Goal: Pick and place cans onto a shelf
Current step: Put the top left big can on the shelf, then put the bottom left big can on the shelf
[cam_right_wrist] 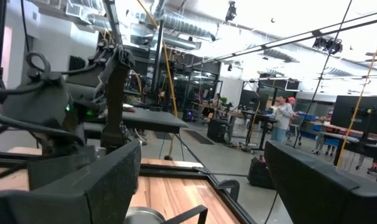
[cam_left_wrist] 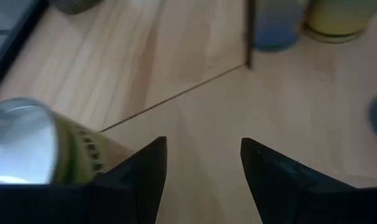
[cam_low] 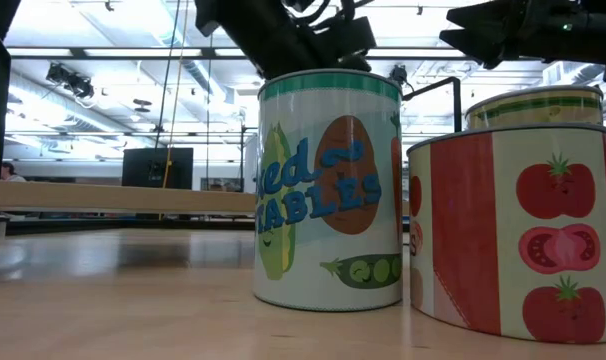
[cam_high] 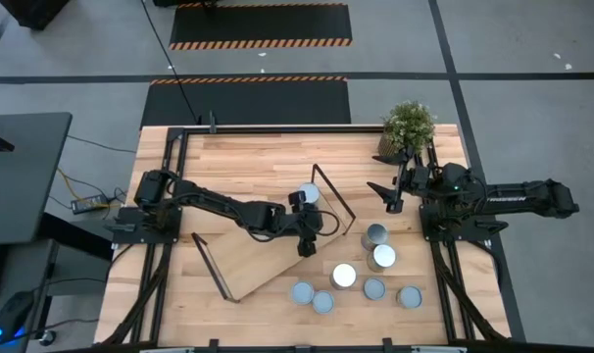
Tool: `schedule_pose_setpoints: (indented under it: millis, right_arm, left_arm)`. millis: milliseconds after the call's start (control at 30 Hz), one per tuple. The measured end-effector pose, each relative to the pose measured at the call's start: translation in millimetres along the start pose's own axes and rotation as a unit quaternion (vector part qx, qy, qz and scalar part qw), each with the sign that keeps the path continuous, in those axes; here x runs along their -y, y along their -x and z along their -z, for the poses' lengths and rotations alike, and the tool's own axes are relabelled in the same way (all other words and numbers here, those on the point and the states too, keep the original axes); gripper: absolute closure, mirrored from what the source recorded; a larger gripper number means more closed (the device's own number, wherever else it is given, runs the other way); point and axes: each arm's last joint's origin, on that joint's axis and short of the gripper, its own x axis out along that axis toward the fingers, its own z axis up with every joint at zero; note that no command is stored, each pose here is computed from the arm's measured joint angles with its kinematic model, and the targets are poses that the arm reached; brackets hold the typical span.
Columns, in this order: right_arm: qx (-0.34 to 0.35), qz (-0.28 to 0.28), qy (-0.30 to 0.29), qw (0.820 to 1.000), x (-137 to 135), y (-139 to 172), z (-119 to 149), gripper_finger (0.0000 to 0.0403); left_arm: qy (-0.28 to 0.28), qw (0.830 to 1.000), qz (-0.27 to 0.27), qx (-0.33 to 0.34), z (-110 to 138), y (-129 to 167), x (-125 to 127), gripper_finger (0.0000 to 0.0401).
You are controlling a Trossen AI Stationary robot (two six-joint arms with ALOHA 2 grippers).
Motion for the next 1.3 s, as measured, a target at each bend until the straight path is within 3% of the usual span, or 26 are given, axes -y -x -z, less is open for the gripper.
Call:
schedule_pose_setpoints:
  millis: [433, 700, 867, 1033, 1167, 1300]
  right_arm:
    - [0.0, 0.0, 0.0, 1.0, 0, 0, 0, 0.0054]
    - [0.0, 0.0, 0.0, 1.0, 0, 0, 0, 0.0054]
    - [-0.001, -0.001, 0.0, 1.0, 0, 0, 0, 0.0054]
    - [-0.004, -0.008, 0.001, 1.0, -1, -1, 2, 0.0054]
    - [-0.003, -0.007, -0.003, 1.0, -1, -3, 2, 0.0054]
    - [-0.001, -0.008, -0.004, 1.0, -1, -3, 2, 0.0054]
  left_arm:
    - [0.023, 0.999, -0.02, -0.011, 1, -6, -15, 0.0191]
    - [0.017, 1.0, -0.009, -0.001, -2, 1, -10, 0.0197]
    - [-0.008, 0.998, 0.057, 0.037, -14, 22, 4, 0.0208]
    - [0.069, 0.985, 0.144, 0.063, -25, 36, 8, 0.0209]
    - [0.076, 0.981, 0.167, 0.056, -24, 39, 14, 0.0202]
    - [0.057, 0.98, 0.179, 0.065, -23, 46, 27, 0.0171]
